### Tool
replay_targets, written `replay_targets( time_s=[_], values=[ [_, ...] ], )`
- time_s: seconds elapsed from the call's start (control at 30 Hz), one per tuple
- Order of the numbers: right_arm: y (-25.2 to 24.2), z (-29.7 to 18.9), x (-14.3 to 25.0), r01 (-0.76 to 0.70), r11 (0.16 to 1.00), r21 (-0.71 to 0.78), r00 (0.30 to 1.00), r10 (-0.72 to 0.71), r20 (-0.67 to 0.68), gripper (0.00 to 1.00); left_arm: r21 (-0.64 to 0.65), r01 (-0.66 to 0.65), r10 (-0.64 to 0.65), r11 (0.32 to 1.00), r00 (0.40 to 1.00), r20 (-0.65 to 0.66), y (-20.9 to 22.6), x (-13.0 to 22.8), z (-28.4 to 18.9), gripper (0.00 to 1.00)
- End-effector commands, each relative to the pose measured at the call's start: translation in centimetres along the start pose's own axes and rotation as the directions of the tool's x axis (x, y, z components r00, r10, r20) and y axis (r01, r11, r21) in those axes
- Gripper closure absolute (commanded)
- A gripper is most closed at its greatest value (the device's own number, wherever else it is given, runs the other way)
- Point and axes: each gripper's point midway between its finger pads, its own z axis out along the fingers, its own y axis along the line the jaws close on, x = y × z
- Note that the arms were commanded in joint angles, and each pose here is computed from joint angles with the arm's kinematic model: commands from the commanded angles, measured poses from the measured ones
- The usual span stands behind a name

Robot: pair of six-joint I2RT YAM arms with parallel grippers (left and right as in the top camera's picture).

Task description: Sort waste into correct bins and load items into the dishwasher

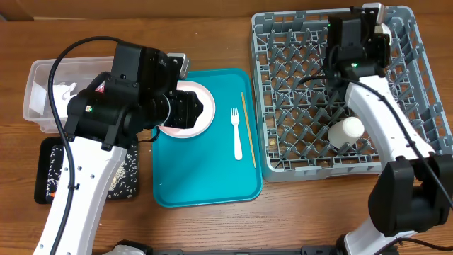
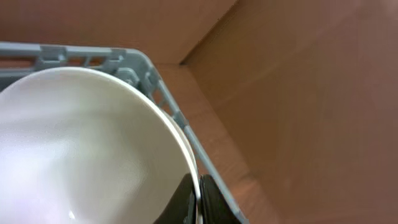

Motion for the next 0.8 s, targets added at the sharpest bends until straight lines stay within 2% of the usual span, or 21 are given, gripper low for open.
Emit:
replay_targets(
  time_s=[0.0,0.23,0.43,0.77],
  values=[
    [0.0,-0.9,-0.6,0.224,0.972,0.070,0.974,-0.226,0.027,0.96,-0.014,-0.044,0.044,0.999,0.999,0.010,0.2,-0.4,-0.2,0.54],
    [2.4,-1.0,-1.6,0.380,0.921,0.085,0.920,-0.386,0.067,0.96,-0.015,-0.044,0.044,0.999,0.999,-0.002,0.3,-0.3,0.2,0.54],
    [6.9,-0.2,-0.1,0.519,0.852,0.070,0.850,-0.523,0.062,0.96,-0.018,-0.054,0.054,0.998,0.998,-0.017,0.6,-0.2,0.8,0.54],
    [12.8,-2.1,0.9,0.596,0.802,0.051,0.793,-0.597,0.124,0.96,-0.020,-0.055,0.054,0.998,0.998,-0.033,0.8,-0.2,1.3,0.54]
  ],
)
